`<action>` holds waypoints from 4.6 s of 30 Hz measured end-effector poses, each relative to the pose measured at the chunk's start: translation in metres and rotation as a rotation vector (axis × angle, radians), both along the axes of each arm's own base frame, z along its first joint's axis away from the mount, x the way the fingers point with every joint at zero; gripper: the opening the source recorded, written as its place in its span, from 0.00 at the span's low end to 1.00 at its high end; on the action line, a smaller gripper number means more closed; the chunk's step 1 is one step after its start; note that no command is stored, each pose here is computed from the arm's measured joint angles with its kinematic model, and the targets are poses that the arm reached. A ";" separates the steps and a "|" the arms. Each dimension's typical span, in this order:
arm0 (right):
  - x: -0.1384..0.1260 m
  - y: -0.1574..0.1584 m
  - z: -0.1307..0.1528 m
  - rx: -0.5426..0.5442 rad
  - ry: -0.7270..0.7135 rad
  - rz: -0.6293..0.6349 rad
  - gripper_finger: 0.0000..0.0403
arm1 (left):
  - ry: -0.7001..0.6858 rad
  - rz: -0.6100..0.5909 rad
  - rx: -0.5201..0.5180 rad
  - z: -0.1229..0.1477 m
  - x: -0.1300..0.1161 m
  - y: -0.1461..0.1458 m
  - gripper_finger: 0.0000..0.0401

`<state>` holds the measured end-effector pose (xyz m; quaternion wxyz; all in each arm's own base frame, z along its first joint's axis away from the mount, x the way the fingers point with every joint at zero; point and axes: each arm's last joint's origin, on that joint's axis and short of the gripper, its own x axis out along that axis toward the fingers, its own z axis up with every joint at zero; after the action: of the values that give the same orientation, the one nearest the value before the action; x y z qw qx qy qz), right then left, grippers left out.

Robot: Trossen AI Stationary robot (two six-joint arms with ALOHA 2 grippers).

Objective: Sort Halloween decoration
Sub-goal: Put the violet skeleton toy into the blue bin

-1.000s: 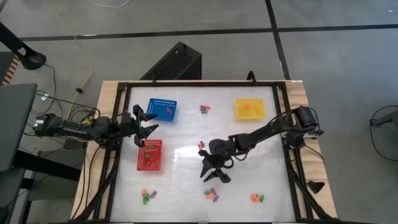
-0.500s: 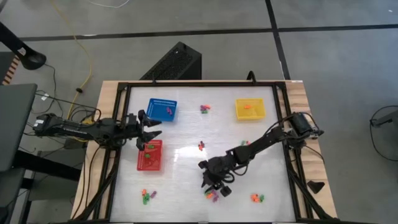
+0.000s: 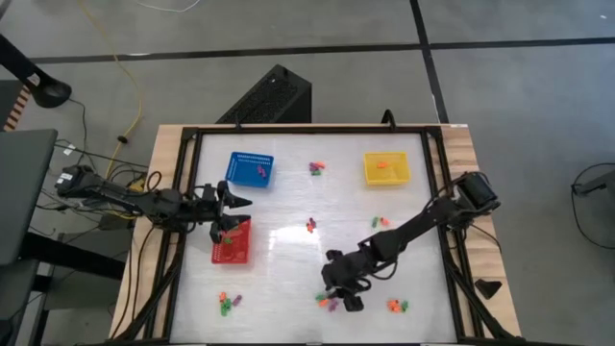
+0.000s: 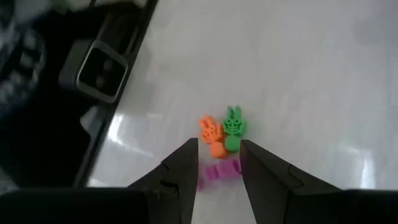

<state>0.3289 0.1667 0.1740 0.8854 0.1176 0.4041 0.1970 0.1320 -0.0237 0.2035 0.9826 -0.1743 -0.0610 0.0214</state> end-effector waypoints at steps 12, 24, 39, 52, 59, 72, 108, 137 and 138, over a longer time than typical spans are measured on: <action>-0.007 0.005 -0.004 0.310 0.294 -0.451 0.37 | -0.014 -0.041 0.015 0.001 -0.001 -0.005 0.56; -0.020 0.021 -0.007 0.308 0.322 -0.594 0.31 | -0.004 -0.039 0.029 0.001 -0.001 -0.006 0.56; -0.015 0.033 0.019 0.228 0.312 -0.603 0.30 | -0.004 -0.040 0.020 0.000 -0.001 -0.006 0.56; 0.005 0.053 0.003 0.102 0.354 -0.591 0.29 | 0.003 -0.030 0.030 0.000 -0.001 -0.005 0.56; 0.021 0.062 0.020 -0.140 0.504 -0.620 0.29 | 0.018 -0.016 0.031 -0.002 -0.001 -0.005 0.56; 0.031 0.069 0.012 -0.090 0.545 -0.668 0.29 | 0.018 -0.017 0.029 -0.002 0.000 -0.005 0.56; 0.057 0.024 0.004 -0.237 0.428 -0.537 0.14 | 0.027 -0.017 0.024 -0.003 0.000 -0.005 0.56; 0.167 -0.190 0.082 -0.437 -0.361 -0.483 0.15 | 0.080 -0.013 0.040 -0.008 0.000 -0.005 0.56; 0.170 -0.204 0.077 -0.426 -0.368 -0.502 0.15 | 0.096 -0.005 0.041 -0.009 0.000 -0.005 0.56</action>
<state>0.4986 -0.0372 0.2513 0.9686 -0.0110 0.2289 -0.0968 0.1320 -0.0285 0.1941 0.9878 -0.1530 -0.0137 0.0262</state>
